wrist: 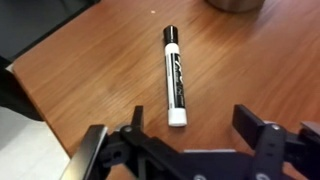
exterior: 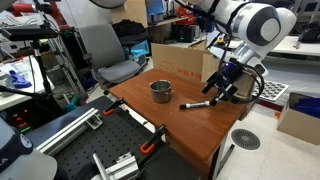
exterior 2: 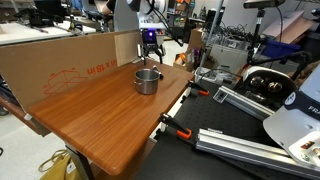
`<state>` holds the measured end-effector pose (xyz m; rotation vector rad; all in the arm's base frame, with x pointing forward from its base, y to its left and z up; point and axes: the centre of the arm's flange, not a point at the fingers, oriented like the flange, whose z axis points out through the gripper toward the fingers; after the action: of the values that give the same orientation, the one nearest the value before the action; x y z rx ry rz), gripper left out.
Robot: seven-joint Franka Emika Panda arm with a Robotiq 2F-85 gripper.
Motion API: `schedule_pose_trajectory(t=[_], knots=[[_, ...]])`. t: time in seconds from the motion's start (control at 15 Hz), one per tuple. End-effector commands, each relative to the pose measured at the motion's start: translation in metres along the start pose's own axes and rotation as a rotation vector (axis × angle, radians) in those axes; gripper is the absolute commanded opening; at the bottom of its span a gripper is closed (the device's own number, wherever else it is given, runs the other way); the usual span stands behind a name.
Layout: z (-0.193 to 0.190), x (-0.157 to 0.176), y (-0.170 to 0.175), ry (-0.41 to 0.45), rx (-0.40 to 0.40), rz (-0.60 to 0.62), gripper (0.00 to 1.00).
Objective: Take the black marker out of the pot and place it on the right side of the table
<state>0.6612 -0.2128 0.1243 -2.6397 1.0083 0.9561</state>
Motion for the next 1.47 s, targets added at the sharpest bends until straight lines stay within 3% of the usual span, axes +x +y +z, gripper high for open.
schedule_pose_trajectory(t=[0.0,0.4,0.8,1.27,1.4], knots=[[-0.007,0.004,-0.003,-0.012,0.006,-0.029,1.00],[-0.025,-0.030,0.005,0.017,0.044,-0.119,1.00],[-0.069,-0.102,0.025,0.107,0.078,-0.236,1.00],[-0.107,-0.195,0.040,0.340,0.157,-0.331,1.00],[-0.103,-0.215,0.037,0.282,0.108,-0.389,1.00]])
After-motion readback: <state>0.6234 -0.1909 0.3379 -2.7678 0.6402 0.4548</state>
